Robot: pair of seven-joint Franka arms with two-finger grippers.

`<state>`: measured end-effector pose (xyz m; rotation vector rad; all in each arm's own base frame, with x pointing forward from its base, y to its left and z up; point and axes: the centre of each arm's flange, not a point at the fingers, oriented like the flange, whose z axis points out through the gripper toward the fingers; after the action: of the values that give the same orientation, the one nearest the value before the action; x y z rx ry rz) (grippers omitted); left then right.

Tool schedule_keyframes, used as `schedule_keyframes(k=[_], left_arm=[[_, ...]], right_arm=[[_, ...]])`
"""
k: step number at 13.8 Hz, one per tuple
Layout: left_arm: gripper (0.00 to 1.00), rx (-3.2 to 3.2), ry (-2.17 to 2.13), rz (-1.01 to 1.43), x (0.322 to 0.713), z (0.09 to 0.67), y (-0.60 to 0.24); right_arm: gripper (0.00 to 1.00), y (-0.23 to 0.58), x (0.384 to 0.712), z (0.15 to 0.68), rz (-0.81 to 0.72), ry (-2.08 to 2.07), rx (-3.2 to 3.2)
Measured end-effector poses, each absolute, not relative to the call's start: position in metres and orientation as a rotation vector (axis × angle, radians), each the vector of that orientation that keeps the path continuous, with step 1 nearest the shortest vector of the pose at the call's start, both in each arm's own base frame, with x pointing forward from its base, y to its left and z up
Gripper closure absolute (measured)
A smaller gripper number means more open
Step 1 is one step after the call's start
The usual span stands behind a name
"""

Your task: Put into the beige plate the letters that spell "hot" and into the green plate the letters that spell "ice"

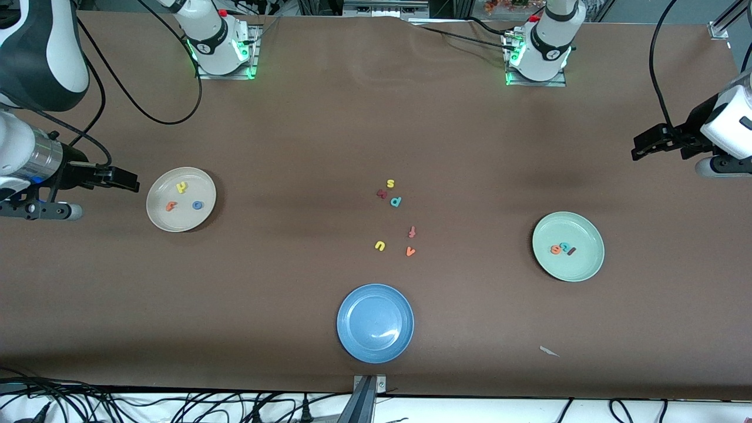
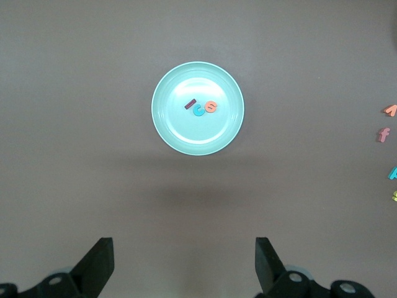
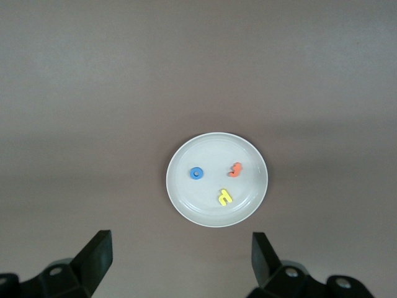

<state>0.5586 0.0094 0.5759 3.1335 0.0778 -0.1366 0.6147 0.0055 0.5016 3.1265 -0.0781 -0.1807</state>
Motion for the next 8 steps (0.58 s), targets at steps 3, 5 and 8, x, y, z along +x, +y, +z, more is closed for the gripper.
schedule_keyframes(k=[3, 5, 8], left_arm=[[0.0, 3.133, 0.078, -0.137, 0.5586, 0.5759, 0.0093], [0.0, 3.133, 0.078, -0.137, 0.5586, 0.5759, 0.0093], [0.0, 3.133, 0.078, -0.137, 0.5586, 0.5759, 0.0093]], right_arm=[[0.0, 0.0055, 0.6153, 0.5019, -0.174, -0.074, 3.127], [0.0, 0.0065, 0.6166, 0.5027, -0.156, -0.053, 3.13], [0.0, 0.0074, 0.6171, 0.5033, -0.149, -0.042, 3.131]])
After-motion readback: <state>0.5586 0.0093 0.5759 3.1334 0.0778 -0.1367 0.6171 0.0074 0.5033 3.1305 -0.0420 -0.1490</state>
